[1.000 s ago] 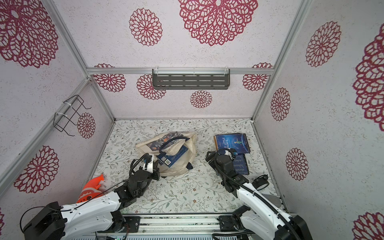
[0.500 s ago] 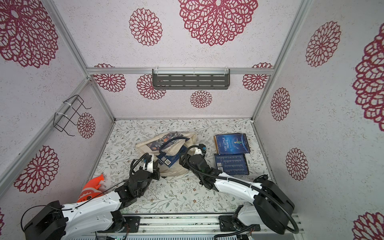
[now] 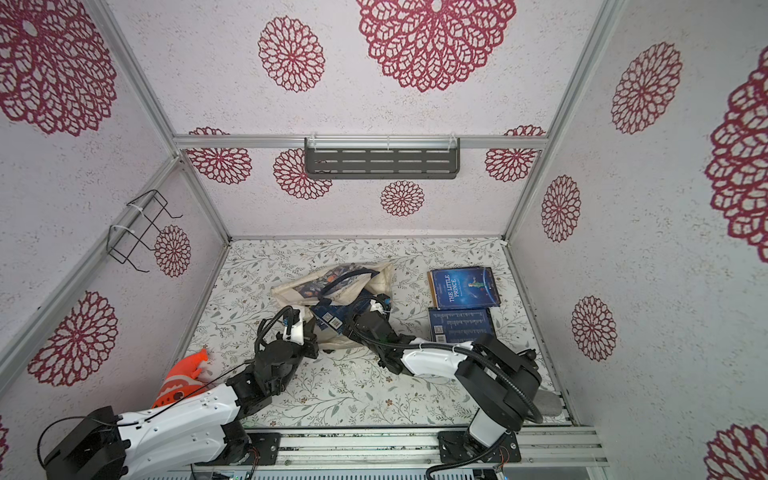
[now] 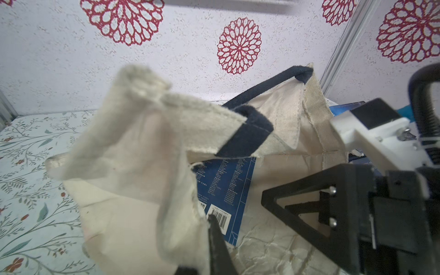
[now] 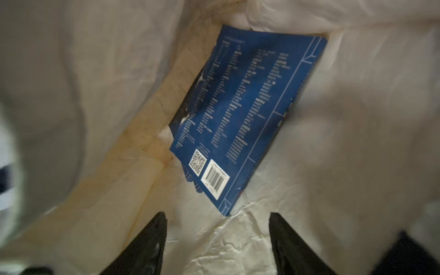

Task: Take out the books from the canvas bag
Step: Pick up the book from the canvas bag.

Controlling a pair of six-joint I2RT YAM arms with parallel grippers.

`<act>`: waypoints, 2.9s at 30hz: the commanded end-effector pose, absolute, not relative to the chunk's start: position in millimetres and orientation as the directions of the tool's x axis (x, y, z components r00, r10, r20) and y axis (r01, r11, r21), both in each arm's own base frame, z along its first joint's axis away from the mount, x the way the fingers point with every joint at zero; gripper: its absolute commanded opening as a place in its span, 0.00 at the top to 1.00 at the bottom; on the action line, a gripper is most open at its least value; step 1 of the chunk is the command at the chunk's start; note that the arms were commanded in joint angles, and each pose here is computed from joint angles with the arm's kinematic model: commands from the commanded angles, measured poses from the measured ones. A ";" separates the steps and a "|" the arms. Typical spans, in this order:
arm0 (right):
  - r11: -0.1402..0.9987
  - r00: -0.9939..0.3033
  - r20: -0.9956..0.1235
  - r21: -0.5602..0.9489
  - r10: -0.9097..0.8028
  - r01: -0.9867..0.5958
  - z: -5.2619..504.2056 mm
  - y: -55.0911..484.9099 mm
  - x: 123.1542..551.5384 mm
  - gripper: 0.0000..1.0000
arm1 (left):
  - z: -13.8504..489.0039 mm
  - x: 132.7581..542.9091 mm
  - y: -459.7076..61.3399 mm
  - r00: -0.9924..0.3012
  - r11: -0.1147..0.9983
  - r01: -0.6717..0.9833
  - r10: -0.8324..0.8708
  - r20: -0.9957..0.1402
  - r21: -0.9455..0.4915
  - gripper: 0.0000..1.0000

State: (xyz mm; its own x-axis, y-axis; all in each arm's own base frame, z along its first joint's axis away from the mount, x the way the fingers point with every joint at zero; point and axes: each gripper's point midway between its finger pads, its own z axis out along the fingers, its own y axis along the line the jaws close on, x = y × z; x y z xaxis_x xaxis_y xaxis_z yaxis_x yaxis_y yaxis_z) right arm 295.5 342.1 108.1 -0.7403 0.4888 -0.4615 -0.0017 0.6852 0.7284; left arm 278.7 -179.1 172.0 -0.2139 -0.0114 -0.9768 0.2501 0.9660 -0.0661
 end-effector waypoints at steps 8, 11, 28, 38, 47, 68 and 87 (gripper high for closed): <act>0.605 -0.746 -0.340 0.789 0.573 0.106 89.1 360.6 313.0 0.30 | 191.4 273.8 -191.6 -0.167 0.945 0.310 -0.055 -0.985 -0.105 1.00; 0.598 -0.746 -0.320 0.791 0.585 0.130 80.4 361.3 319.7 0.30 | 192.3 273.4 -191.7 -0.165 0.944 0.312 -0.057 -0.985 -0.107 1.00; 0.457 -0.726 -0.296 0.889 0.621 0.029 80.7 381.3 358.9 0.54 | 185.4 275.3 -200.3 -0.187 0.938 0.334 -0.030 -0.982 -0.092 1.00; 0.437 -0.705 -0.339 0.898 0.622 -0.047 103.1 387.5 375.2 0.62 | 184.3 275.7 -200.1 -0.188 0.940 0.331 -0.025 -0.982 -0.088 1.00; 0.423 -0.706 -0.339 0.904 0.622 -0.061 111.1 399.8 388.4 0.66 | 184.0 275.9 -199.6 -0.187 0.940 0.329 -0.022 -0.982 -0.084 1.00; 0.463 -0.673 -0.360 0.886 0.646 -0.029 93.2 419.2 431.6 0.81 | 183.4 276.5 -199.9 -0.189 0.941 0.328 -0.019 -0.982 -0.081 1.00; 0.522 -0.639 -0.493 0.837 0.590 -0.163 138.6 386.1 389.7 1.00 | 181.2 285.7 -176.2 -0.178 0.980 0.186 -0.035 -0.983 -0.068 1.00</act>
